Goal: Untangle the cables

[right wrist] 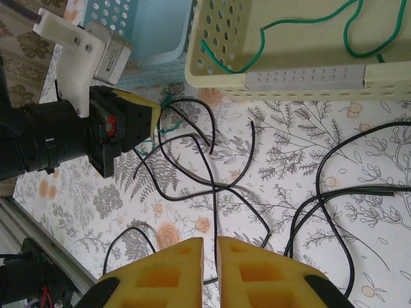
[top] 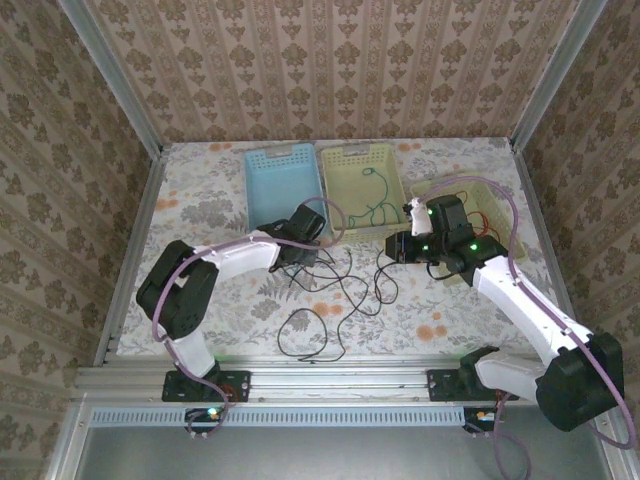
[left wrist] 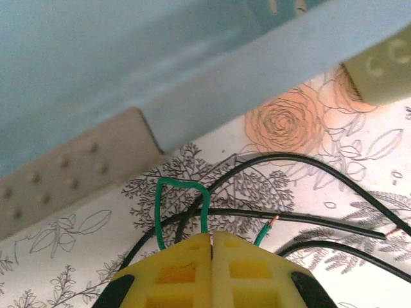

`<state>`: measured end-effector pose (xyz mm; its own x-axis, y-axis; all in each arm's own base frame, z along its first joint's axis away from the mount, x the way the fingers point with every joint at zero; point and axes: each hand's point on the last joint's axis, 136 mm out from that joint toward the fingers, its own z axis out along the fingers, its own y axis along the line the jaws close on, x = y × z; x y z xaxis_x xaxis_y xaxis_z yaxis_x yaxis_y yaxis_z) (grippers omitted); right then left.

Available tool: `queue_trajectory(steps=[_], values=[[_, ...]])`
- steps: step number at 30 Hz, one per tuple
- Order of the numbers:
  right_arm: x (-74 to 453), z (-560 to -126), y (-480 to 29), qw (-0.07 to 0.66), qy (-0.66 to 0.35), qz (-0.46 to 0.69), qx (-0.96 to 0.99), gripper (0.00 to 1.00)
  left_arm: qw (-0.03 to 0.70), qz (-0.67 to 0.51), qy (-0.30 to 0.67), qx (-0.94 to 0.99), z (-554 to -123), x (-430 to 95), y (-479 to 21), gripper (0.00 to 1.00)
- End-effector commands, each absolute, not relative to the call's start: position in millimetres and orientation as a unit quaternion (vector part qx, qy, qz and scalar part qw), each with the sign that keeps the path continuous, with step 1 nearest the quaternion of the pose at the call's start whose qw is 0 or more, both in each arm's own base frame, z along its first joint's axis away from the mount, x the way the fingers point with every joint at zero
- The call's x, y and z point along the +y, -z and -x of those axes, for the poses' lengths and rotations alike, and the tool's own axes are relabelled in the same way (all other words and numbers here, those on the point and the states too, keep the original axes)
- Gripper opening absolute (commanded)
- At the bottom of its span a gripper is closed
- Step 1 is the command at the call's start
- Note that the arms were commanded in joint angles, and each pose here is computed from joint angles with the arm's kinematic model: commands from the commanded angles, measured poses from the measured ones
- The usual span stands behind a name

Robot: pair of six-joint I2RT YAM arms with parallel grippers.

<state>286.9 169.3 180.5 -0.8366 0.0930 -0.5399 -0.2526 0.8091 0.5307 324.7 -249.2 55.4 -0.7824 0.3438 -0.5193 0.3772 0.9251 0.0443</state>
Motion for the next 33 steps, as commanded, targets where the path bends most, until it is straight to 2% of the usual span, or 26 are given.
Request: queue_trajectory(steps=[1,9,13,17,19,21,33], values=[[165.9,-284.0,-180.8,0.286,-0.309,0.035,0.906,0.15,0.308,-0.216,0.069,0.924,-316.8,-265.8,-87.4,0.00],[170.9,-283.6,-186.6,0.296,-0.328,0.044,0.896,0.15,0.422,-0.219,0.171,0.863,-310.2,-282.0,-177.9,0.00],[189.2,-278.0,-201.7,0.297,-0.384,0.076,0.871,0.16,0.435,-0.247,0.268,0.824,-295.5,-305.5,-217.3,0.00],[205.4,-272.7,-222.7,0.306,-0.432,0.106,0.842,0.29,0.424,-0.271,0.352,0.789,-280.8,-328.7,-244.2,0.00],[211.0,-272.2,-233.9,0.316,-0.450,0.114,0.827,0.35,0.417,-0.277,0.377,0.779,-276.6,-336.7,-251.4,0.00],[215.4,-271.9,-241.9,0.321,-0.462,0.121,0.818,0.37,0.412,-0.278,0.388,0.776,-275.4,-341.2,-254.4,0.00],[231.8,-282.8,-252.4,0.319,-0.483,0.132,0.805,0.36,0.396,-0.287,0.415,0.767,-268.2,-352.9,-257.8,0.00]])
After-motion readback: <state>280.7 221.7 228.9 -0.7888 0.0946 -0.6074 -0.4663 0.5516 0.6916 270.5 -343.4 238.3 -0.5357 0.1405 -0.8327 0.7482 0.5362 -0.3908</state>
